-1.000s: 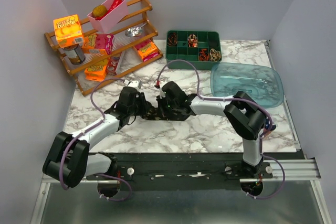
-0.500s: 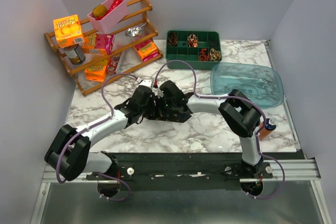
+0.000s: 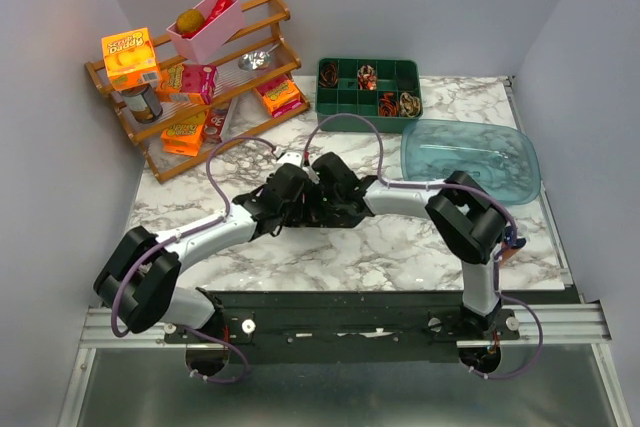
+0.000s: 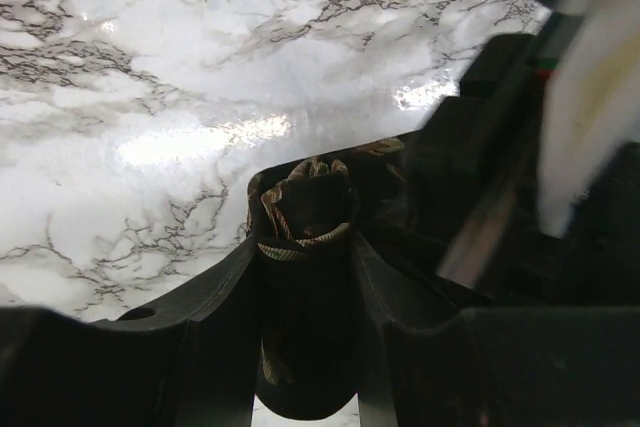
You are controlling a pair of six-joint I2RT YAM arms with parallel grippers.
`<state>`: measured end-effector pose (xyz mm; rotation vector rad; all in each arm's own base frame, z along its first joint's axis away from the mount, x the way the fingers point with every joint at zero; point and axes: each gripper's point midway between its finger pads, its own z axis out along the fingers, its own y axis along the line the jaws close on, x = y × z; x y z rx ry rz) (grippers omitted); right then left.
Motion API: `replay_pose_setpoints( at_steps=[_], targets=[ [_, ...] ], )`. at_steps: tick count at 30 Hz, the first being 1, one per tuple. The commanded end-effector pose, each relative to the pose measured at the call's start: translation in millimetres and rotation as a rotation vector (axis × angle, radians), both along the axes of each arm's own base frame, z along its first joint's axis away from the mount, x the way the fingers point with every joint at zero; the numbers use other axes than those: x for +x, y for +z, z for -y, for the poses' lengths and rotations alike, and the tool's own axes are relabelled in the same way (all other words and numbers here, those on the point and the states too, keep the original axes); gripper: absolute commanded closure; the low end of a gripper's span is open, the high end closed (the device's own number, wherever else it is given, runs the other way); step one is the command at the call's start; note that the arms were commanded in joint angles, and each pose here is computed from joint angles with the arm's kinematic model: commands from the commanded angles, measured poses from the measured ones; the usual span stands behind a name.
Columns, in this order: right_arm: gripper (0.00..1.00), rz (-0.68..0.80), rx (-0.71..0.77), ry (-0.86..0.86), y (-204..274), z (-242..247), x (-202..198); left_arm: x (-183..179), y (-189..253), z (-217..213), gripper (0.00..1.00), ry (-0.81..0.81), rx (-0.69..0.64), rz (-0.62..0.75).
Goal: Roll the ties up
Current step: Roll the tie at the center of the board.
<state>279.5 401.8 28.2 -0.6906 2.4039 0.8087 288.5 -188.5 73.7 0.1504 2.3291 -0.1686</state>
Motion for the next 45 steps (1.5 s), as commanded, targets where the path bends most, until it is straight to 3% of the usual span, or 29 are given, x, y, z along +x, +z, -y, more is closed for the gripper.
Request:
replay_pose_setpoints(
  at_steps=[1, 12, 24, 33, 45],
  targets=[
    [0.99, 0.071, 0.024, -0.064, 35, 22, 13, 9, 11, -28, 0.55, 0.109, 0.135, 0.027],
    [0.99, 0.109, -0.008, -0.211, 44, 88, 34, 6, 7, -59, 0.55, 0.164, 0.364, -0.023],
    [0.99, 0.071, -0.040, -0.245, 27, 104, 34, -5, -30, -19, 0.52, 0.068, 0.510, -0.113],
    [0.99, 0.054, -0.055, -0.243, 17, 105, 33, -7, -37, 13, 0.33, 0.053, 0.378, -0.140],
    [0.99, 0.105, -0.003, -0.194, 43, 99, 32, 1, 14, 30, 0.22, 0.055, 0.095, -0.043]
  ],
)
